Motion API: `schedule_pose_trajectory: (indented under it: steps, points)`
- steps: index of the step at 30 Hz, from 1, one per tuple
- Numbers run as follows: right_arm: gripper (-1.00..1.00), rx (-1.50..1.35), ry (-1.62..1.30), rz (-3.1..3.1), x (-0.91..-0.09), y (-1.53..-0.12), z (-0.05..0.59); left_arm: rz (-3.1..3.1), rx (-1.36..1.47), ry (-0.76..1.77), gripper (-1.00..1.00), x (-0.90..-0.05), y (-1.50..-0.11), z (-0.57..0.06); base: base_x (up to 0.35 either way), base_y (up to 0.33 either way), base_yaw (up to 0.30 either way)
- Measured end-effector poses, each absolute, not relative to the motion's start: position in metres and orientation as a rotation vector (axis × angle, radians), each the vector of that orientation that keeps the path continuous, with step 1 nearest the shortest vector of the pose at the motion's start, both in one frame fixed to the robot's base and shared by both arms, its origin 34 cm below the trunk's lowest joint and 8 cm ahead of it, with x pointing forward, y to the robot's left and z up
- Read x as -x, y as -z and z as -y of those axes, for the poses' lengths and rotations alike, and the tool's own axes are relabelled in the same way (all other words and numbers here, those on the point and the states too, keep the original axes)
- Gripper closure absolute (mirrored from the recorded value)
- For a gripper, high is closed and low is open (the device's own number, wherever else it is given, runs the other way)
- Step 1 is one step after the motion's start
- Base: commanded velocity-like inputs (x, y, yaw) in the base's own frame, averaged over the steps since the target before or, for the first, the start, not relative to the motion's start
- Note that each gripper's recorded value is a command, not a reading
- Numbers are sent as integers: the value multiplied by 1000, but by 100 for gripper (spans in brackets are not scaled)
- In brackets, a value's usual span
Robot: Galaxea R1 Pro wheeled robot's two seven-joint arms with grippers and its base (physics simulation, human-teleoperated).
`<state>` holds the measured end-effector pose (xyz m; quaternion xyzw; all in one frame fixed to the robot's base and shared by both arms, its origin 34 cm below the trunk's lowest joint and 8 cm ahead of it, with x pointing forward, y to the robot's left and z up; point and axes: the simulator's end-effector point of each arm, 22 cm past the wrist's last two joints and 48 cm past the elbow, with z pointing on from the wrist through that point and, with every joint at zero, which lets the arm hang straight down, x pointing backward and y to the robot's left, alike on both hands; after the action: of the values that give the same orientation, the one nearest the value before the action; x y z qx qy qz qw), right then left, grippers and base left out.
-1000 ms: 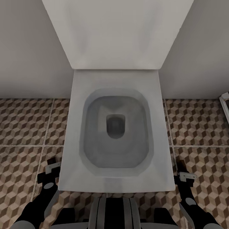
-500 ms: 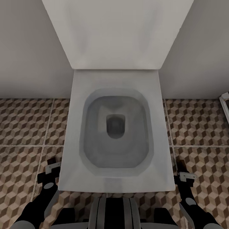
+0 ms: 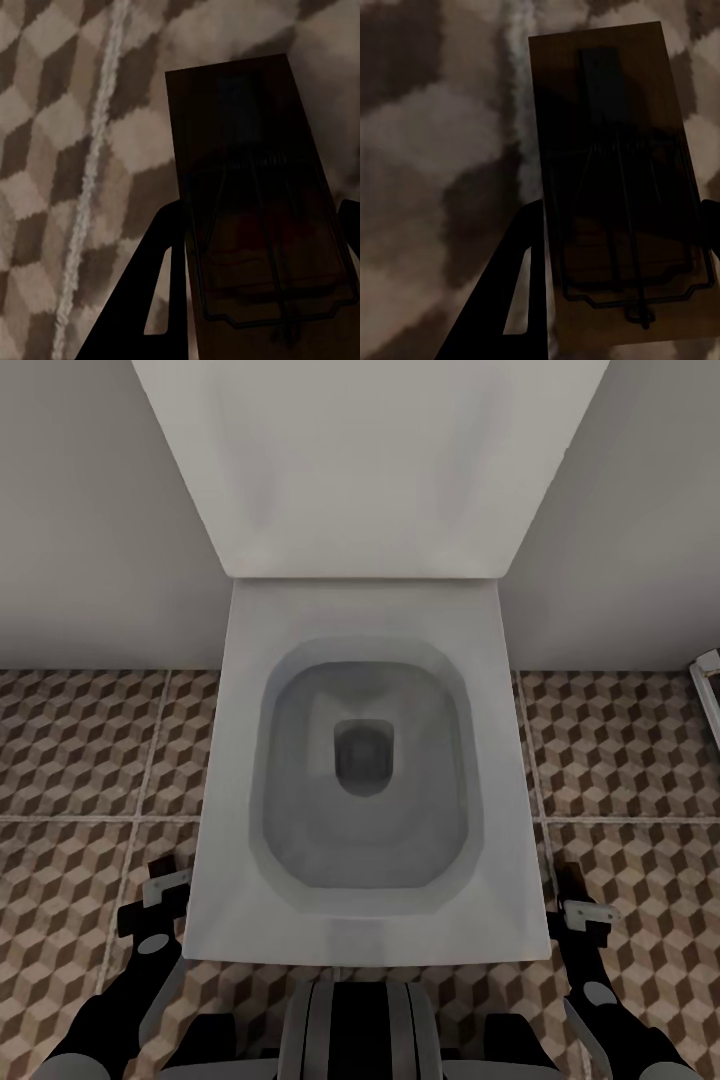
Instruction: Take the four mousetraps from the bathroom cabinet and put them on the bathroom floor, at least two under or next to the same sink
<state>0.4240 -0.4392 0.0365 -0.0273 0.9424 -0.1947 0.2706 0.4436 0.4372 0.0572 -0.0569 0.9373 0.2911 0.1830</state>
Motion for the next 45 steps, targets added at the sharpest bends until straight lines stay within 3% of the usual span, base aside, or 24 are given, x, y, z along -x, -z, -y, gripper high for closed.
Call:
schedule_pose_trajectory:
  steps: [45]
  points:
    - [100,79,526,-2555,-417,-31,439,-2651,135,-833,100,-439,-53,-438,0,0,0]
